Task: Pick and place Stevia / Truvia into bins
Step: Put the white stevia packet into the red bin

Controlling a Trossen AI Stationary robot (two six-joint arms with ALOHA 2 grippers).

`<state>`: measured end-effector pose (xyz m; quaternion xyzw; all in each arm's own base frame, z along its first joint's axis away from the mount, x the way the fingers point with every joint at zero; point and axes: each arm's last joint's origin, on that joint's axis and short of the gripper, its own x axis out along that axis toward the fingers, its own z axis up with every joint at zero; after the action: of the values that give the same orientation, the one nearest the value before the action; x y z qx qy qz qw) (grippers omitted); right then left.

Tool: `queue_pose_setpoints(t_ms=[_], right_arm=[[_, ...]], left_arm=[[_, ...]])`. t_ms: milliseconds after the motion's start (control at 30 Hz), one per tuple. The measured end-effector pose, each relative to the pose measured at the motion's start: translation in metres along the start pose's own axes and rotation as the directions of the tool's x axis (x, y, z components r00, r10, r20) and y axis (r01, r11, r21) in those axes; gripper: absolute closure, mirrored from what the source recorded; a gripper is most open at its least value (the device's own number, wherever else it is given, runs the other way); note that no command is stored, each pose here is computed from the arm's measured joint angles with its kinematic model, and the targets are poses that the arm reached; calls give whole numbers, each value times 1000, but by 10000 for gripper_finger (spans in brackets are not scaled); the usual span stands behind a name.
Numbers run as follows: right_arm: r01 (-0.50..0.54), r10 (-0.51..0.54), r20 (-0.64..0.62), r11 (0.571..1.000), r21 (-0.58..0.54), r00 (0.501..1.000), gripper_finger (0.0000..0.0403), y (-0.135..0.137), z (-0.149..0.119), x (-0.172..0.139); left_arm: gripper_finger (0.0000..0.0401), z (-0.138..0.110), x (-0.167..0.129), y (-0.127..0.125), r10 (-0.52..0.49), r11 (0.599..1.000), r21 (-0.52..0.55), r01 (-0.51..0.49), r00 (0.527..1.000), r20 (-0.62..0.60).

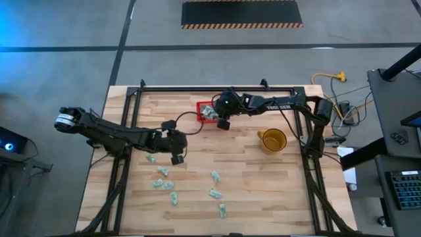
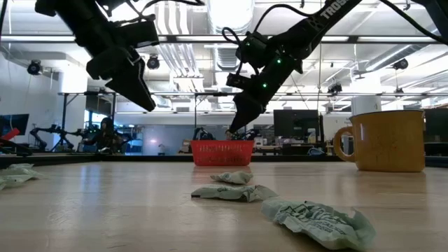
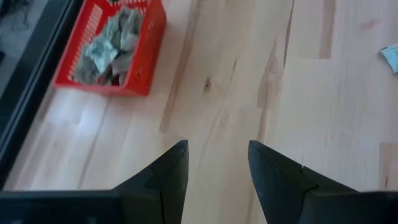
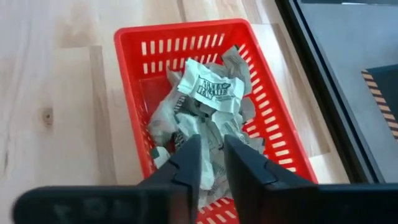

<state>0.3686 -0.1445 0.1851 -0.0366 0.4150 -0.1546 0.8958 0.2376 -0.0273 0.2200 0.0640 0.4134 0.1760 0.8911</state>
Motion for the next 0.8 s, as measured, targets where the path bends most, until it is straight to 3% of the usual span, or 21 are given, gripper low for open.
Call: queue_pose_setpoints(t_ms=[267,367,633,800], right_arm=[[-7,7,-6,999,40,1000,272,2,3,-7],[-74,74,-37,997,7,997,264,12,3,-19],[-261,253,-121,964,-55,960,262,60,5,-67],[-345,329,-128,930,-129,936,269,104,5,-94]], left_arm=[[250,2,0,0,-4,1000,30,3,1000,20],[250,1,0,-1,-24,999,34,23,1000,6],[250,-13,-2,-7,-285,956,24,294,943,-173],[251,-27,-6,-6,-279,960,-56,275,908,-313]])
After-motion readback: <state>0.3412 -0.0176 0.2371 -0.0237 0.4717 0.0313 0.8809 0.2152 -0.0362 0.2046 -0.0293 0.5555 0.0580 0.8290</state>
